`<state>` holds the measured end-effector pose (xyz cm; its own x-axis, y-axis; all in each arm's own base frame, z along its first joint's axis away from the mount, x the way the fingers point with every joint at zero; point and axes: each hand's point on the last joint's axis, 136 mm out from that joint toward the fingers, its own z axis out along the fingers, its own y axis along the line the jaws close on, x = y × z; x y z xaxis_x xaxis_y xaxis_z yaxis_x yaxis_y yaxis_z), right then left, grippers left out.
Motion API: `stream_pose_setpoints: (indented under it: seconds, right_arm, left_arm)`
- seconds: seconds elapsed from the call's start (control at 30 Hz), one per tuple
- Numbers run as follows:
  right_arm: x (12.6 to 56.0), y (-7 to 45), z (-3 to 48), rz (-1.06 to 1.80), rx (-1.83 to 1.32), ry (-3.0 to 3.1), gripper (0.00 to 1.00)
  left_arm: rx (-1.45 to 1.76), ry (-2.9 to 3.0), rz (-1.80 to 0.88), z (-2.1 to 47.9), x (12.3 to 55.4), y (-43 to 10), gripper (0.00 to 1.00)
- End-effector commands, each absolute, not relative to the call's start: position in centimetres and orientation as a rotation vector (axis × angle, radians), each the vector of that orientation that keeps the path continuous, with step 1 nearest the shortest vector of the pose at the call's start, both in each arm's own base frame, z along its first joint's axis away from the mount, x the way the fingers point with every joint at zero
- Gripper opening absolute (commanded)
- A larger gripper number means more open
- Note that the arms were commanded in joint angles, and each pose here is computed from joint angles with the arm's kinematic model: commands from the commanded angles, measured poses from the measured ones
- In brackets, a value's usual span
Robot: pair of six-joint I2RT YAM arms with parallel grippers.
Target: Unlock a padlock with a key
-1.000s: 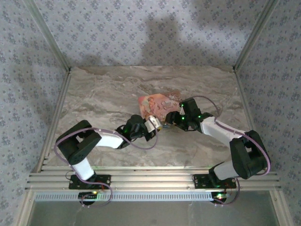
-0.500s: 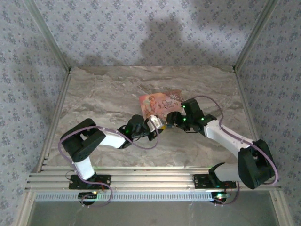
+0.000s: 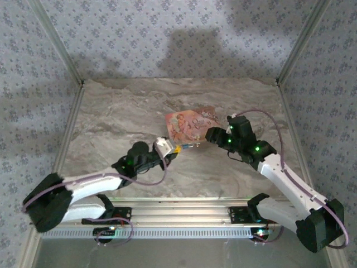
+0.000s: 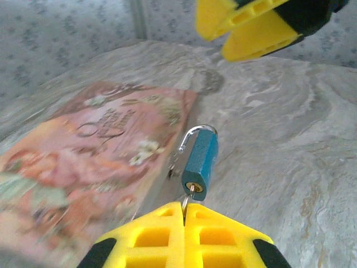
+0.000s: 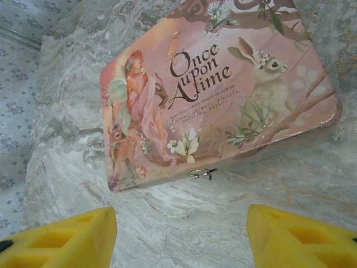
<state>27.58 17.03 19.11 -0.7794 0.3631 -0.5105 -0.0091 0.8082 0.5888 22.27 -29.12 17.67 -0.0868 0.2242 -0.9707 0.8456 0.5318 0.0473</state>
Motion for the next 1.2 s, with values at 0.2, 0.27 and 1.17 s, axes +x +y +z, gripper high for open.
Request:
stream_pose_setpoints:
  seconds: [0.2, 0.27, 1.17]
  right_arm:
    - [28.1, 21.0, 17.2, 0.688, 0.056, 2.460, 0.64]
    - [28.3, 22.1, 16.8, 0.675, 0.009, 2.477, 0.64]
    - [31.6, 7.1, 15.8, 0.075, 0.203, 2.417, 1.00]
  left_arm:
    - [0.226, 1.916, -0.441, 14.9, 25.1, -13.6, 0.00]
    - [0.101, 1.951, -0.456, 13.7, 25.2, -11.3, 0.00]
    - [-0.113, 2.169, -0.414, 14.1, 31.7, -7.1, 0.98]
